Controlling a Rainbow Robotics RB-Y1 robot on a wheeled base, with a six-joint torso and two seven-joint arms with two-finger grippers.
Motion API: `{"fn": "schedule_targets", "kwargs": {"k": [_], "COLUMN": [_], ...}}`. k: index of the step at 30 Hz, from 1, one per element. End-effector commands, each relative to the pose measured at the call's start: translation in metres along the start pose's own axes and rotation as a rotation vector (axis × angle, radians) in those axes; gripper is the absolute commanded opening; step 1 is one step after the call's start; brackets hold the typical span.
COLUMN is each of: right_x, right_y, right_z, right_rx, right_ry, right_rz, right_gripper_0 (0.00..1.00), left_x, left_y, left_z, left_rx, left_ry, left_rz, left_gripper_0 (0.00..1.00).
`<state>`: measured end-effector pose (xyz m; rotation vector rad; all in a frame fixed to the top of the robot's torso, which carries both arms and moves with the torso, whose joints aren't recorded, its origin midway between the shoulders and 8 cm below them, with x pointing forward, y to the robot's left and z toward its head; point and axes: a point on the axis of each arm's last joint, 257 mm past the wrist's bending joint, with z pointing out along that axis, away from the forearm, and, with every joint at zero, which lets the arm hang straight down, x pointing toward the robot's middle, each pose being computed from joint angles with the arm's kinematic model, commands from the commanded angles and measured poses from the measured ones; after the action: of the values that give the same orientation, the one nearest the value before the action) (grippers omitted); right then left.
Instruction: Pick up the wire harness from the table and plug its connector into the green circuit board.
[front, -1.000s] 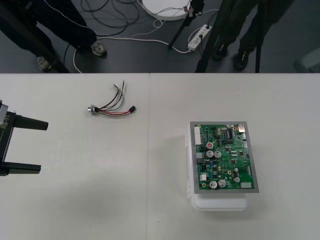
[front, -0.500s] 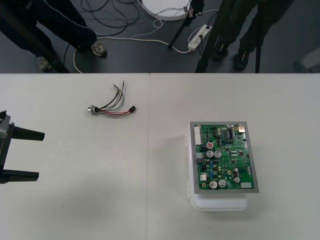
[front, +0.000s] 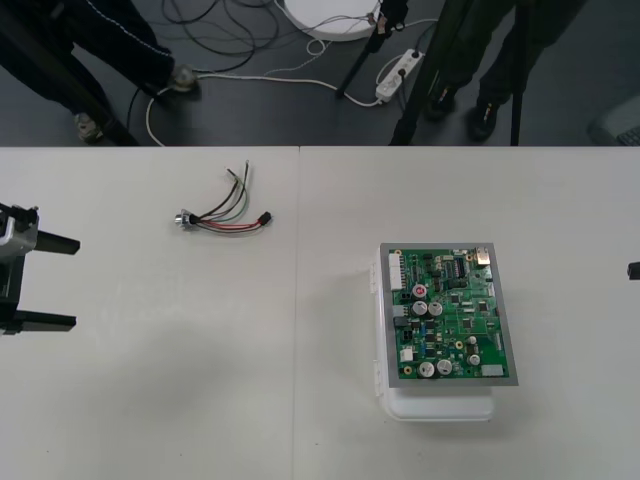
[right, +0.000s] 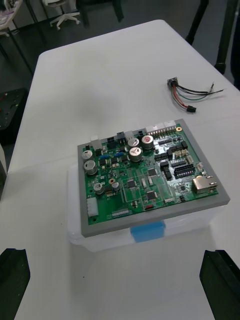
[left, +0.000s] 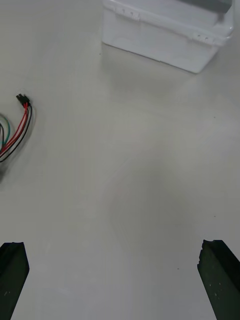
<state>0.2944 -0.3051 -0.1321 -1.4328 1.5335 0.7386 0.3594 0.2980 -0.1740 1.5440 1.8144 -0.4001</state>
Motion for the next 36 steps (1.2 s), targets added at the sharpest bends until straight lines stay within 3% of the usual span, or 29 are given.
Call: {"fn": "schedule_targets", "kwargs": {"k": [1,19,36], "right_x": [-0.002,-0.019,0.009], "right_y": [-0.006,0.001,0.007], "right_z": [-0.002,-0.005,0.024], "right_rx": [0.007,0.037,0.021], "right_ry": [-0.034,-0.198,-0.31], "right_rz": [0.032,-0.127,-0.165], "right_gripper_0": [1.0,1.0,1.0], "left_x": [-0.002,-0.007,-0.004], "left_y": [0.016,0.101,0.162], "left_z": [-0.006,0.033,0.074], "left_rx": [0.016,-0.036,-0.145], "left_ry": [0.109,0.19,0.263], "left_rz": [0.056,0.059,0.111], "left_gripper_0": [1.0,1.0,1.0]}}
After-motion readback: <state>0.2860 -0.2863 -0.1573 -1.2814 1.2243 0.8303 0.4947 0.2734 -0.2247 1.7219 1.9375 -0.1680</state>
